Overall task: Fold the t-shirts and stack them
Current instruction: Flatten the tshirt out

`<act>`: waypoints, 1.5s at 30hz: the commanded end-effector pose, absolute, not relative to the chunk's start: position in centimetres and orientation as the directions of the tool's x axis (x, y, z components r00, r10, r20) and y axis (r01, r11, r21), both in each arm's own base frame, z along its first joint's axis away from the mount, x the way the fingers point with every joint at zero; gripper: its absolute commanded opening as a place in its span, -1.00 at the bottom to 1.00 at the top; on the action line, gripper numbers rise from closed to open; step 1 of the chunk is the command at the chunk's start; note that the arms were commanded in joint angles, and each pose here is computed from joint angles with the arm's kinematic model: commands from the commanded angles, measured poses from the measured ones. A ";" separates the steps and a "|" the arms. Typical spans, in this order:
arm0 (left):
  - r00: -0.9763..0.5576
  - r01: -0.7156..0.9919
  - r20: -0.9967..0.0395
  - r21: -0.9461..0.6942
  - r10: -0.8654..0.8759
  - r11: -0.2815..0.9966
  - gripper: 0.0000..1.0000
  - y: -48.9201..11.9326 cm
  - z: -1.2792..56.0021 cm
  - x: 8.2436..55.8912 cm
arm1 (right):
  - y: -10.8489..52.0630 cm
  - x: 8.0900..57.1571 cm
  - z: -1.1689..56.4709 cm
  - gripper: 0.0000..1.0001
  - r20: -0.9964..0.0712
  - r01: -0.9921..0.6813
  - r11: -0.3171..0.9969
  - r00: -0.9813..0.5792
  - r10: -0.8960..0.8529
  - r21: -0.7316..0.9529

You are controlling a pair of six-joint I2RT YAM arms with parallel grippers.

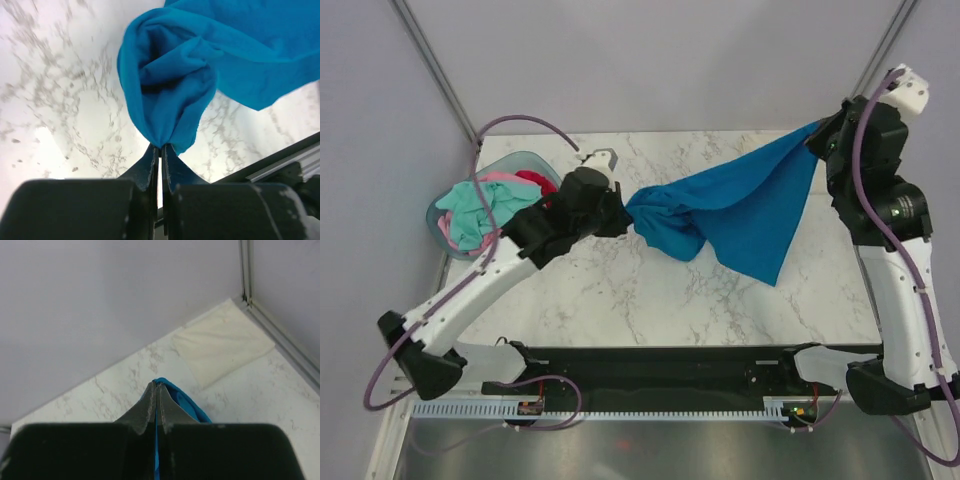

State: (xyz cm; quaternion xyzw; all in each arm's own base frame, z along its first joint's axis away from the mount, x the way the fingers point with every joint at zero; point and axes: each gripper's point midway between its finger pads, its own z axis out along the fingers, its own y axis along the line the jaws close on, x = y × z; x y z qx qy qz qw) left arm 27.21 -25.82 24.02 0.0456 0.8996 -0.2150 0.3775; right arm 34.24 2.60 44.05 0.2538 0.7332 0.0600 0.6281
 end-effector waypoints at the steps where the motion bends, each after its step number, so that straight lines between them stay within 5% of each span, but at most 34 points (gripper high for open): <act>1: -0.615 0.270 -0.788 -0.240 -0.025 0.933 -0.95 -21.4 29.7 25.5 | -1.4 30.6 51.3 -1.00 -0.902 0.363 0.828 0.119 0.414 0.428; 5: -0.556 0.311 -0.825 -0.321 -0.103 0.895 -0.95 -19.5 34.5 22.8 | -3.4 27.6 54.1 -1.00 -0.891 0.399 0.797 0.214 0.400 0.453; 11: -0.592 0.278 -0.800 -0.313 -0.094 0.908 -0.95 -18.6 31.6 22.4 | -3.6 26.5 51.9 -1.00 -0.902 0.411 0.803 0.179 0.392 0.431; 17: -0.782 0.140 -0.618 -0.302 -0.082 0.943 -0.95 -18.1 19.7 26.1 | -0.6 29.2 40.8 -1.00 -0.909 0.395 0.852 -0.086 0.407 0.344; 22: -0.859 0.031 -0.491 -0.328 -0.143 0.944 -0.95 -17.4 14.4 32.6 | 0.0 31.2 33.2 -1.00 -0.893 0.447 0.848 -0.197 0.404 0.285; 24: -0.827 0.043 -0.543 -0.323 -0.148 0.945 -0.95 -17.5 16.8 36.7 | 0.2 32.2 30.5 -1.00 -0.884 0.467 0.851 -0.256 0.392 0.242; 26: -0.807 0.051 -0.570 -0.323 -0.152 0.945 -0.75 -18.2 18.2 39.9 | 0.0 32.7 29.4 -1.00 -0.880 0.485 0.848 -0.281 0.382 0.214; 28: -0.798 0.049 -0.585 -0.301 -0.144 0.952 -0.23 -17.9 19.2 40.7 | -0.2 33.2 28.5 -1.00 -0.879 0.500 0.846 -0.300 0.370 0.186; 29: -0.785 0.060 -0.602 -0.306 -0.144 0.950 -0.18 -18.0 20.2 40.7 | -0.5 33.3 28.3 -1.00 -0.879 0.508 0.844 -0.305 0.366 0.175; 41: -0.874 0.240 -0.485 -0.398 0.019 0.885 -0.11 -21.5 12.0 24.8 | 0.9 34.9 25.6 -1.00 -0.845 0.446 0.870 -0.364 0.392 0.212; 45: -0.865 0.233 -0.502 -0.419 -0.010 0.877 -0.10 -21.7 10.4 23.9 | 1.4 34.8 25.8 -1.00 -0.840 0.422 0.878 -0.372 0.396 0.227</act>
